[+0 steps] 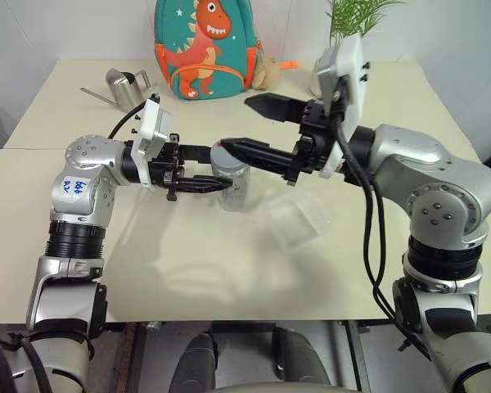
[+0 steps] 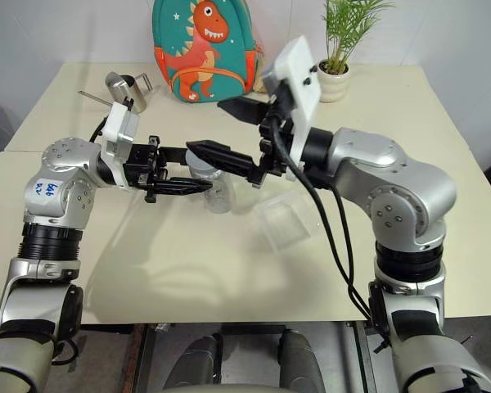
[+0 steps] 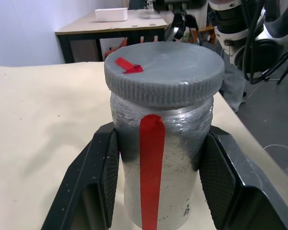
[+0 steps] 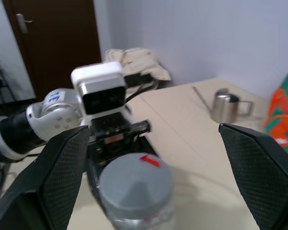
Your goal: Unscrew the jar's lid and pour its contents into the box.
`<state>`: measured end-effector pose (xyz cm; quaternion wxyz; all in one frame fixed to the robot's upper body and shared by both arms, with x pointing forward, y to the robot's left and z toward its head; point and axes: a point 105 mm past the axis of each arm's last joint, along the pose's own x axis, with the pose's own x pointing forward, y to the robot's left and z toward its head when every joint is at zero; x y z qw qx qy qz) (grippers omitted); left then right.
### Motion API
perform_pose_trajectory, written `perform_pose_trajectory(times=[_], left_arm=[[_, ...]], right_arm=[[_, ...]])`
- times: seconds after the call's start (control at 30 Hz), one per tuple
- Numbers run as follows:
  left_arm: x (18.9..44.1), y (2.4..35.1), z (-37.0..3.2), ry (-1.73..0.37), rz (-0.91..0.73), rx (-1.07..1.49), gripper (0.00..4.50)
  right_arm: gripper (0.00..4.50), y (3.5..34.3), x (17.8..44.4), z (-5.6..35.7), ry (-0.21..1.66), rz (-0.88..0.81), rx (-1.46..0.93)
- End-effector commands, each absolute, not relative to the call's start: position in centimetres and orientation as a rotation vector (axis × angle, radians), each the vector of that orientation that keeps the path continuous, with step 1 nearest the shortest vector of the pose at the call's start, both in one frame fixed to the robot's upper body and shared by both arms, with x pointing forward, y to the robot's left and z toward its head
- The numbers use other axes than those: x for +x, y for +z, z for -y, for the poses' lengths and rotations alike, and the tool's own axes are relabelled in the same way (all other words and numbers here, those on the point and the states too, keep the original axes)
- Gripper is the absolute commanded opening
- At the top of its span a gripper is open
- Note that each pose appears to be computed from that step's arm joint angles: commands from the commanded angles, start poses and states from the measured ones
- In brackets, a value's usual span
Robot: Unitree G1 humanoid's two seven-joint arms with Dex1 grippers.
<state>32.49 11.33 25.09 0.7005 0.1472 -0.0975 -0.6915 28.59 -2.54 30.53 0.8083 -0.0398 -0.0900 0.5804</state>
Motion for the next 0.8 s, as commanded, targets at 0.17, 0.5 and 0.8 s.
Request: perform_pose_trajectory(times=[0.17, 0.5, 0.8], left_arm=[[32.5, 26.5, -10.9, -1.537, 0.304, 0.386, 2.02], [32.4, 26.1, -10.6, -1.553, 0.265, 0.372, 2.02], [32.4, 25.9, -10.6, -1.550, 0.253, 0.368, 2.02]], right_arm=[[4.49, 31.0, 28.3, 1.1, 1.268, 0.229, -0.124], [4.49, 30.3, 29.0, -0.3, 1.258, 0.224, -0.152], [4.49, 30.0, 29.8, -0.5, 1.228, 0.230, -0.159]])
